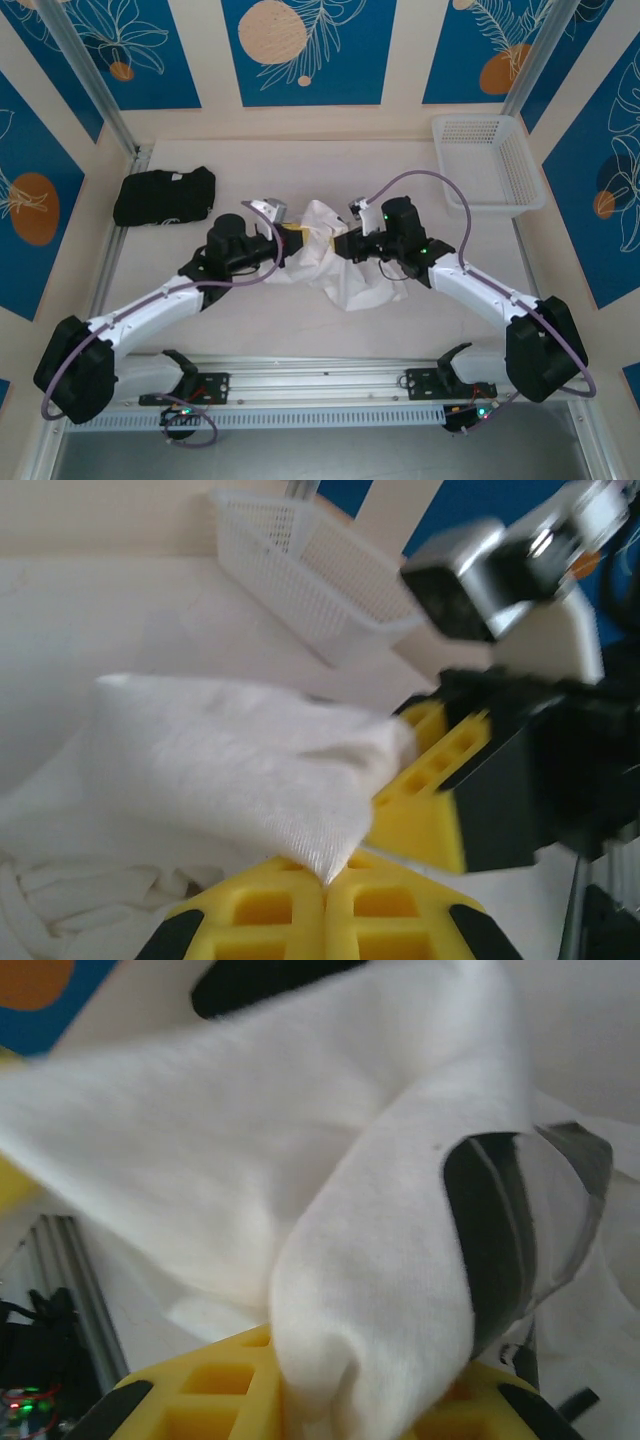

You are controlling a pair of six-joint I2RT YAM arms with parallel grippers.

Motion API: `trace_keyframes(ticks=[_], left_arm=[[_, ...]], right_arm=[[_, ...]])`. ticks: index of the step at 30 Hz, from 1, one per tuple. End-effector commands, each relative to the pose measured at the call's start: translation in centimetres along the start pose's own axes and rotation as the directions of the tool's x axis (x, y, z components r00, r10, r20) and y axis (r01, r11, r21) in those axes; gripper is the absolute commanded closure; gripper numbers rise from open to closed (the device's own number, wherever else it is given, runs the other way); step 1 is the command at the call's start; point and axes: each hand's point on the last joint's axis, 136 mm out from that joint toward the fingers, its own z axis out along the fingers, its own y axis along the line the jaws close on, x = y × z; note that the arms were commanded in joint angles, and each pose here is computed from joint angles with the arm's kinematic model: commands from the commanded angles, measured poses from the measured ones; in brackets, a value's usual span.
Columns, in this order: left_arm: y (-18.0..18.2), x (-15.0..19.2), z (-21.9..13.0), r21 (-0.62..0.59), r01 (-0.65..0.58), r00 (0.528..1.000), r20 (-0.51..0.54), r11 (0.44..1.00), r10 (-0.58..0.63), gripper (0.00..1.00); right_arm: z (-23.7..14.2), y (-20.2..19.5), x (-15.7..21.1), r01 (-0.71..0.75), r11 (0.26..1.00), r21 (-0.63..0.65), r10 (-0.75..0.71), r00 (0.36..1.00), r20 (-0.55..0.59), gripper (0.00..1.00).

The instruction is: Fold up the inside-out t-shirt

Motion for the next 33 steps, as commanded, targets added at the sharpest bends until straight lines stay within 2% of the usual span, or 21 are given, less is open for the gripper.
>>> trace_keyframes(ticks=[1,10,13,19,23,28,33], left_arm=[[-0.4,-1.9,-1.5,0.028,0.028,0.997,0.068,0.999,-0.03,1.0],[0.1,-3.3,-3.6,0.019,0.042,0.991,0.124,0.999,-0.044,1.0],[-0.1,-3.3,-3.6,0.032,0.043,0.991,0.122,0.999,-0.047,1.0],[-0.7,-3.8,-3.9,0.055,0.04,0.99,0.132,0.998,-0.046,1.0],[-0.8,-3.9,-3.8,0.057,0.041,0.991,0.129,0.998,-0.048,1.0],[-0.7,-3.7,-3.8,0.057,0.046,0.991,0.124,0.997,-0.053,1.0],[-0.8,-3.7,-3.7,0.064,0.049,0.991,0.123,0.997,-0.057,1.0]], right_arm=[[-0.1,-2.7,0.9,0.013,0.987,0.16,-0.006,0.999,-0.045,0.79],[-2.9,-5.3,1.4,-0.013,0.942,0.335,0.022,0.999,-0.023,0.82],[-3.5,-5.1,1.5,0.033,0.929,0.369,-0.021,0.999,-0.037,0.76],[-6.3,-5.3,0.1,0.146,0.845,0.515,-0.157,0.987,-0.022,0.58],[-6.3,-1.5,-1.1,0.289,0.852,0.437,-0.333,0.943,0.027,0.54],[-4.3,2.8,-1.0,0.465,0.812,0.351,-0.505,0.863,0.024,0.54],[-1.8,3.4,-1.2,0.537,0.771,0.343,-0.566,0.824,-0.019,0.54]])
